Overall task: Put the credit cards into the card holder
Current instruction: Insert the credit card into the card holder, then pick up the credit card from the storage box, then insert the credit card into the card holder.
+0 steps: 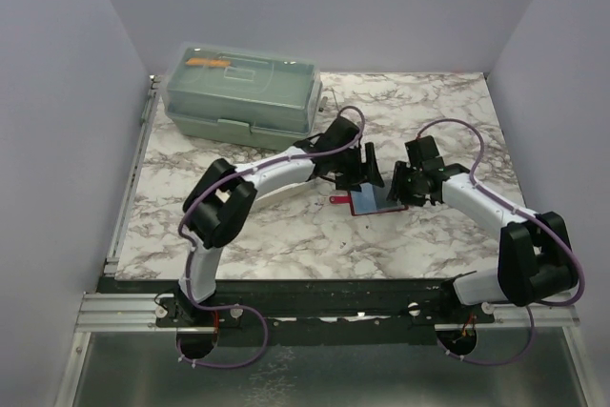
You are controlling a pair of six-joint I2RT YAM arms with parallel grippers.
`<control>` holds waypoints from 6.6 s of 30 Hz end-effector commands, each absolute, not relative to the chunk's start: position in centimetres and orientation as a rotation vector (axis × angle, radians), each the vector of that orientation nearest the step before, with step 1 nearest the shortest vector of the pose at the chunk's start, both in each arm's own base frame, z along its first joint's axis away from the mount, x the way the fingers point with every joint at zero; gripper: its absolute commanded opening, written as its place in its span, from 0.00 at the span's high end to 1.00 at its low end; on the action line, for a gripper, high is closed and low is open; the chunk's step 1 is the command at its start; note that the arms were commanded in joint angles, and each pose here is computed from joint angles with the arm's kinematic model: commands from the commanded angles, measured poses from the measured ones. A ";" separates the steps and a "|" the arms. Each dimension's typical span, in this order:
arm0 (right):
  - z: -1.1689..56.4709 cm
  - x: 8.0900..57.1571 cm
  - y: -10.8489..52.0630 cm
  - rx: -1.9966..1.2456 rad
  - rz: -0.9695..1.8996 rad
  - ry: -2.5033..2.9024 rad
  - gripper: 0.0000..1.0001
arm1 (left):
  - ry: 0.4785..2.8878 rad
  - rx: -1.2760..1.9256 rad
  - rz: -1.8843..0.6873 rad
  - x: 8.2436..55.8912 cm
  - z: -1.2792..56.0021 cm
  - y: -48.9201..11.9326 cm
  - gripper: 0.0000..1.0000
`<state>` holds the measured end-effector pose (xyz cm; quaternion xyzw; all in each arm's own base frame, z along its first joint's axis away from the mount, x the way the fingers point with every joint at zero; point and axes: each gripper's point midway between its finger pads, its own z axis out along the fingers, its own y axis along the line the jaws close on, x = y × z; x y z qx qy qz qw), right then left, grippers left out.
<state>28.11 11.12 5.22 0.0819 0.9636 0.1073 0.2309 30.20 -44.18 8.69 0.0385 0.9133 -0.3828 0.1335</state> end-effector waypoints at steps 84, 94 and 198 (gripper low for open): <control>10.8 29.0 14.4 -0.032 0.660 2.457 0.41 | 2.454 -0.429 -0.852 36.9 11.7 -26.9 1.00; 10.9 29.0 15.4 -0.094 0.735 2.450 0.39 | 2.473 -0.429 -0.809 36.5 12.0 -26.0 1.00; 1.5 29.8 8.5 0.328 0.678 2.712 0.51 | 2.607 0.022 -1.456 26.9 6.2 -42.0 1.00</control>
